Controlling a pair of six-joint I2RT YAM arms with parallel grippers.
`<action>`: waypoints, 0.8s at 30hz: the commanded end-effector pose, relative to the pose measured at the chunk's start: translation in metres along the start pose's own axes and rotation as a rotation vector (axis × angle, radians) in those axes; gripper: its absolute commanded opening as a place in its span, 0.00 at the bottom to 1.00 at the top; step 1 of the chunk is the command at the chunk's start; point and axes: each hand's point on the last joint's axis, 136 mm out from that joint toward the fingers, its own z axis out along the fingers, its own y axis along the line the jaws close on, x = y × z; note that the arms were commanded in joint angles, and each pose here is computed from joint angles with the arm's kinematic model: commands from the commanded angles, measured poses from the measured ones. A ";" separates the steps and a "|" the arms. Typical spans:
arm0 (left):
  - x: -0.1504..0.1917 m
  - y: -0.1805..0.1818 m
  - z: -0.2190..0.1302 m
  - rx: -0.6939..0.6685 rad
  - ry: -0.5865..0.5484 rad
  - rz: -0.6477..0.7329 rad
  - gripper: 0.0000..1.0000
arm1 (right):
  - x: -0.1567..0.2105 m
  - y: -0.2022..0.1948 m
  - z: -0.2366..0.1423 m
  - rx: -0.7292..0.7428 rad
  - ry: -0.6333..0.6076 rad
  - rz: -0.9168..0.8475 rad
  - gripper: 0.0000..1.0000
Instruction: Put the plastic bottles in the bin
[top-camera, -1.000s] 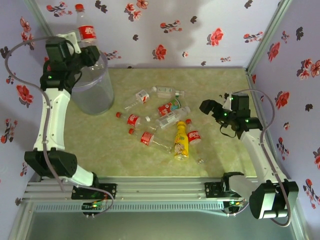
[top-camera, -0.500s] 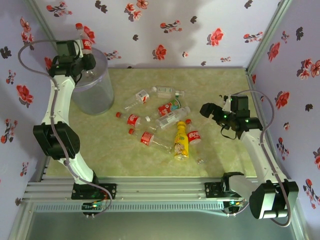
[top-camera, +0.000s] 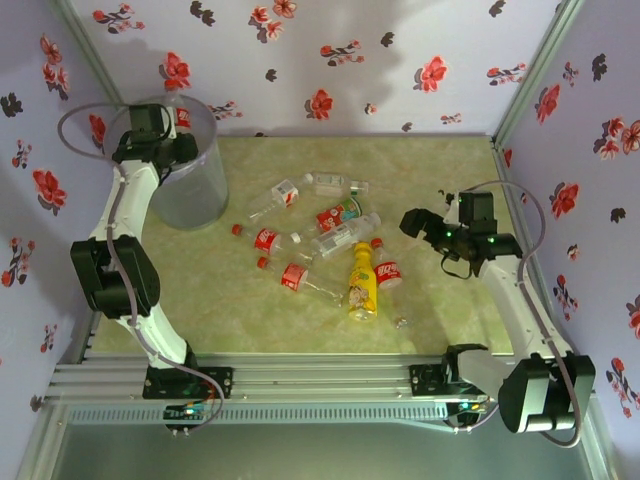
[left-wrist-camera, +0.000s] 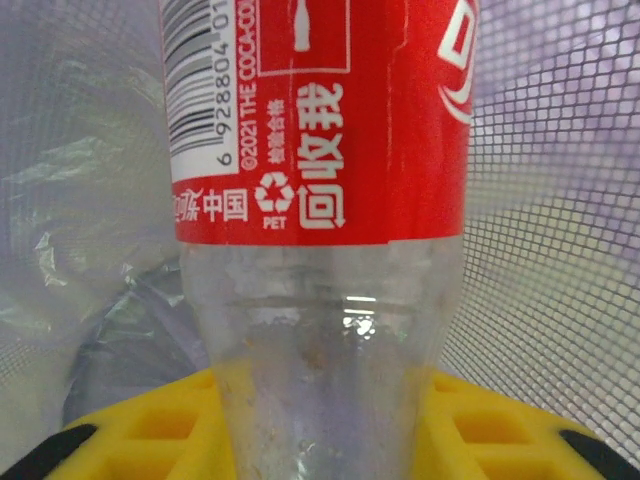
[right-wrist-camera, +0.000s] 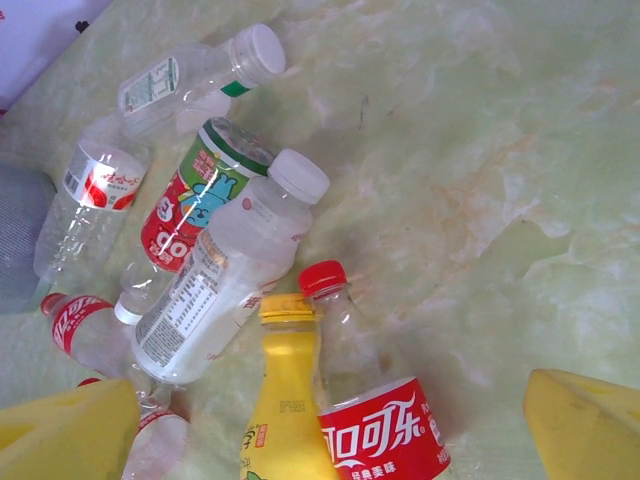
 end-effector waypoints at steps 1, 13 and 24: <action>0.004 0.007 0.004 -0.014 -0.011 0.023 0.00 | 0.003 -0.007 0.004 0.027 0.005 -0.019 0.99; 0.014 0.007 0.011 0.006 0.007 0.024 0.48 | 0.004 -0.010 0.007 0.036 0.014 -0.018 0.99; 0.012 0.003 0.009 0.022 0.013 0.029 0.70 | 0.006 -0.012 0.009 0.042 0.025 -0.015 0.99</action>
